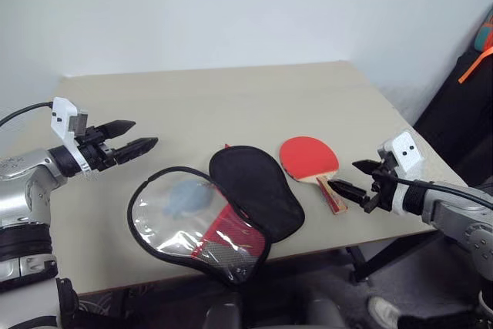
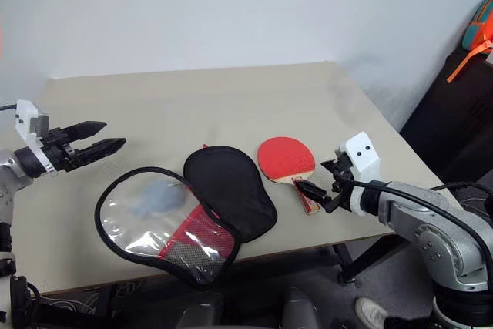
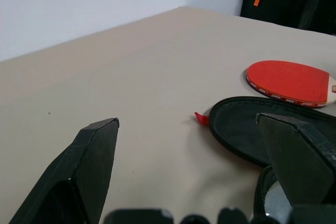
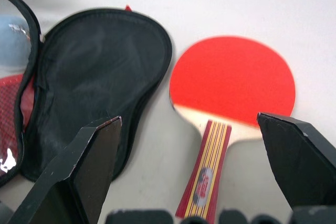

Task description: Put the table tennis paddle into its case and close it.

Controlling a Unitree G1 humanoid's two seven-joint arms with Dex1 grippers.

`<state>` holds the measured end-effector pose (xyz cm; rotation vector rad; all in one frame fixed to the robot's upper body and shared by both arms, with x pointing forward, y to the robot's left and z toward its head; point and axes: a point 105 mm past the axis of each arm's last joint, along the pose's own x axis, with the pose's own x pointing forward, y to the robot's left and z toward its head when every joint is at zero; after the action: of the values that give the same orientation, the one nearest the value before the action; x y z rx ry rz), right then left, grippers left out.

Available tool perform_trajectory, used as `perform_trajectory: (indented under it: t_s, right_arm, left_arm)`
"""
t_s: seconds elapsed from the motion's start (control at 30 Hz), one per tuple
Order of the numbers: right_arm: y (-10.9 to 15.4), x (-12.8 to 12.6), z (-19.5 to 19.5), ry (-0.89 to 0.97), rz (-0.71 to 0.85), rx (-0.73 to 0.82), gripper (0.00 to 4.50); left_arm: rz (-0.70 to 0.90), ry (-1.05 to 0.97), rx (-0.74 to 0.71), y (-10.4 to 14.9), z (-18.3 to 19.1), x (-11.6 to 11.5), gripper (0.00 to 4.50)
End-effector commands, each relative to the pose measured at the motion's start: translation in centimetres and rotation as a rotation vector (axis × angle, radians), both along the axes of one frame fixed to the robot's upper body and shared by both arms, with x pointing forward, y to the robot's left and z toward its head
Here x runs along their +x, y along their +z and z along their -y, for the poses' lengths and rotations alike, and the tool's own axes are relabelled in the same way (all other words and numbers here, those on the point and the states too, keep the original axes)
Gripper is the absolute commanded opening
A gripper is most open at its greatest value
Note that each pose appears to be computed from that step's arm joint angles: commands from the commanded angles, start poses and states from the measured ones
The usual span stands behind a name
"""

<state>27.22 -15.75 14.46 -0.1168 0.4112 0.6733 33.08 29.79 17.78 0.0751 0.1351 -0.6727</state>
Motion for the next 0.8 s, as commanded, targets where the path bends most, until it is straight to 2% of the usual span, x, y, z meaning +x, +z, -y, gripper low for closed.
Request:
perform_trajectory:
  t_s: [0.03,0.37,0.8]
  right_arm:
    - [1.3,0.0,0.0,0.004,0.042,0.004,4.5]
    - [1.1,0.5,-0.5,0.009,0.011,-0.002,4.5]
    - [0.9,1.9,0.1,-0.003,0.013,-0.024,4.5]
  left_arm:
    - [0.045,-0.032,-0.001,1.2,1.0,-0.3,4.46]
    - [0.027,-0.005,-0.003,0.9,0.5,-1.5,4.46]
    - [0.051,-0.027,-0.004,1.2,1.5,-1.8,4.46]
